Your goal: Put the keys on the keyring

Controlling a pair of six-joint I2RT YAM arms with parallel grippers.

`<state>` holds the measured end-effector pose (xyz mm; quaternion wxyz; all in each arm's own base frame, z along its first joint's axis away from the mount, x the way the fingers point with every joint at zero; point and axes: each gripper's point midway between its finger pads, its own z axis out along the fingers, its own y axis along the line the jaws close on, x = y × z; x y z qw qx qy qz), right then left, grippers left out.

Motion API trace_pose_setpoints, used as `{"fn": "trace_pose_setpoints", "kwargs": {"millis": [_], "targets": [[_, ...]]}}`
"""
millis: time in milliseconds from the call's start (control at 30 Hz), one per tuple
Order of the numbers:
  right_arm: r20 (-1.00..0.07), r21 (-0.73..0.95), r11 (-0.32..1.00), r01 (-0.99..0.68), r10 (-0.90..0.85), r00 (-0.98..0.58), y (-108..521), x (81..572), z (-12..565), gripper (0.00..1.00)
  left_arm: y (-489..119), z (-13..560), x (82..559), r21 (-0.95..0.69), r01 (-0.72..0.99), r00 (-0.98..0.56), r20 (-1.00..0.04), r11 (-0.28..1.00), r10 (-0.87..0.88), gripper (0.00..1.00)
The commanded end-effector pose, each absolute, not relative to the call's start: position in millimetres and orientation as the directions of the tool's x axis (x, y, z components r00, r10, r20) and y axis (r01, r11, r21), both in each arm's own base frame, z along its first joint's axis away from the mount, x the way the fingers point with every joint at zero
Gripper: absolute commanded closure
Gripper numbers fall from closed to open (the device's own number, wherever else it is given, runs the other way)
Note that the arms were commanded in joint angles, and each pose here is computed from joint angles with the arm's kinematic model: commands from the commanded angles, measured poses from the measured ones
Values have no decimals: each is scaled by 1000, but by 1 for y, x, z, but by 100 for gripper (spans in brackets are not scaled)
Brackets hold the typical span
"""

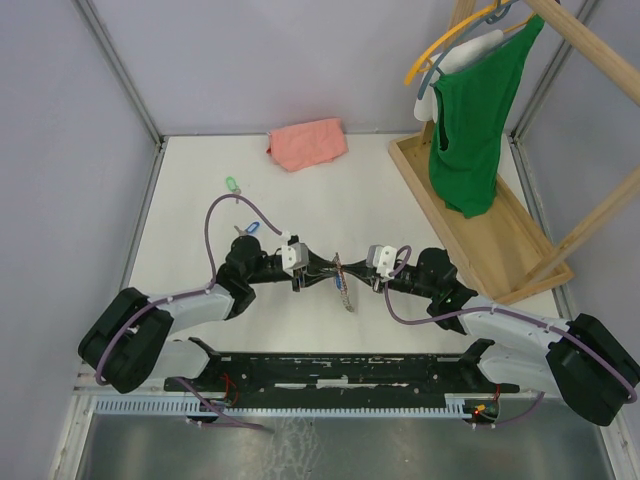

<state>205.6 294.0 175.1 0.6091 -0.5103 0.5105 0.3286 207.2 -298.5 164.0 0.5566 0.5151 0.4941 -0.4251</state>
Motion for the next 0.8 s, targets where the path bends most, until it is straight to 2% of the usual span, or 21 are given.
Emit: {"fn": "trace_pose_setpoints", "kwargs": {"millis": [0, 200, 333, 400, 600, 767], "targets": [[-935, -344, 281, -896, -17, 353, 300, 210, 222, 99, -303, 174, 209, 221, 973, 220, -975, 72, 19, 72], [-941, -331, 271, -904, -25, 337, 302, 209, 217, 99, -304, 173, 206, 212, 976, 211, -977, 50, 20, 81], [-949, -315, 257, -914, -55, 312, 302, 209, 209, 100, -305, 177, 207, 219, 975, 218, -976, 43, 30, 96], [-952, -305, 246, -920, -83, 293, 301, 208, 204, 98, -304, 177, 209, 214, 976, 211, -976, 45, 50, 97], [-947, -290, 204, -935, -202, 249, 297, 207, 186, 81, -297, 182, 213, 212, 974, 202, -972, 80, 118, 97], [-939, -286, 170, -943, -247, 241, 299, 208, 184, 71, -296, 184, 211, 217, 973, 202, -967, 84, 157, 97]]}}
